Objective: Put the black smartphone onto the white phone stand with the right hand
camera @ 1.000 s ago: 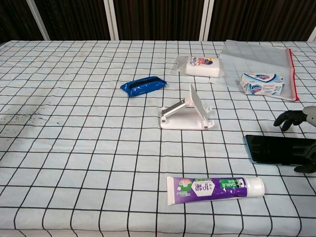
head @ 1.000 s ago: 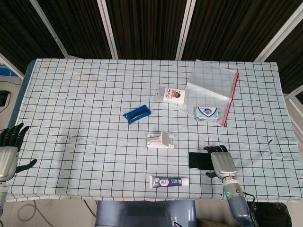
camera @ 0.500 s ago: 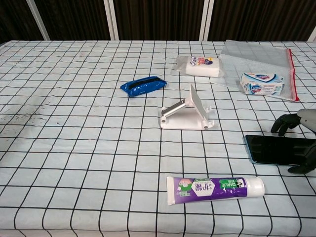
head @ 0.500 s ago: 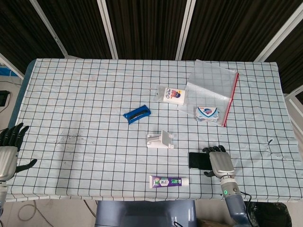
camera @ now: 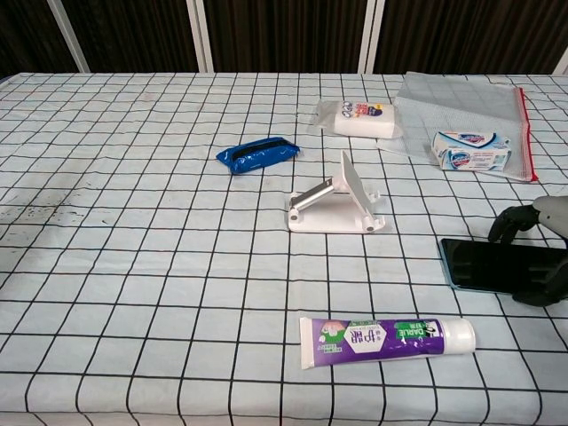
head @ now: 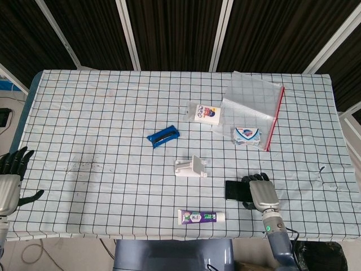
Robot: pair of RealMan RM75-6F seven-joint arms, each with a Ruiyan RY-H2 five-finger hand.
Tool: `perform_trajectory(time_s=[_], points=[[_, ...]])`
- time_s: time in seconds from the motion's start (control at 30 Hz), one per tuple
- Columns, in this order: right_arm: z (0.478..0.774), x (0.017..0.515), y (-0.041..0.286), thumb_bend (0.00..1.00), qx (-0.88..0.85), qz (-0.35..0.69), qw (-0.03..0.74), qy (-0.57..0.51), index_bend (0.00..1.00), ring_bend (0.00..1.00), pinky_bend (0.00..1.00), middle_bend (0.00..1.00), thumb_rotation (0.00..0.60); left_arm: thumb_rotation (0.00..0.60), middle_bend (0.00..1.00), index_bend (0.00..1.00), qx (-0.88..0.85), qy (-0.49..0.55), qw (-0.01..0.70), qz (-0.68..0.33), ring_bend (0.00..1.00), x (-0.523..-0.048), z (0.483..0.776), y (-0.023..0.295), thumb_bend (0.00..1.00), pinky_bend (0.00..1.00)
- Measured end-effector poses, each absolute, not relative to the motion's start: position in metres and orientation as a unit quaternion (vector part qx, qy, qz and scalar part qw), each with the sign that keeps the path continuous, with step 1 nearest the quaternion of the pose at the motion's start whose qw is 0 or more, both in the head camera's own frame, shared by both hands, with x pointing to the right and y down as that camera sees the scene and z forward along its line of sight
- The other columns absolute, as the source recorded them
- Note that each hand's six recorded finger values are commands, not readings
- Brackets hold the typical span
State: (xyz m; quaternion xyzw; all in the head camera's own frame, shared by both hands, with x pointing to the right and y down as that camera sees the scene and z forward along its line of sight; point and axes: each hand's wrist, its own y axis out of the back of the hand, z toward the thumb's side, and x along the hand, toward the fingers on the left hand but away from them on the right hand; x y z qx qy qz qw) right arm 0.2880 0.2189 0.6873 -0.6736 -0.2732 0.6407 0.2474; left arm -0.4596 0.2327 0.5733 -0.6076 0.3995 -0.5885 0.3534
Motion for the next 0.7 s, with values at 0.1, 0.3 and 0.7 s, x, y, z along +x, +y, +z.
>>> perform_trajectory(time_s=[0.1, 0.3, 0.7], points=[[0.6876, 0.2877, 0.2182, 0.30, -0.674, 0.640, 0.246, -0.274, 0.34, 0.21, 0.14, 0.33, 0.600, 0.600, 0.00, 0.00, -0.608, 0.400, 0.353, -0.589, 0.00, -0.4597, 0.5734, 0.2328, 0.00, 0.00], [0.6899, 0.2892, 0.2188, 0.29, -0.672, 0.644, 0.245, -0.272, 0.34, 0.21, 0.14, 0.33, 0.600, 0.600, 0.00, 0.00, -0.608, 0.400, 0.352, -0.589, 0.00, -0.4598, 0.5735, 0.2328, 0.00, 0.00], [0.6936, 0.2930, 0.2217, 0.30, -0.665, 0.656, 0.250, -0.255, 0.40, 0.23, 0.14, 0.41, 0.600, 0.600, 0.00, 0.00, -0.608, 0.401, 0.348, -0.590, 0.00, -0.4602, 0.5735, 0.2329, 0.00, 0.00]])
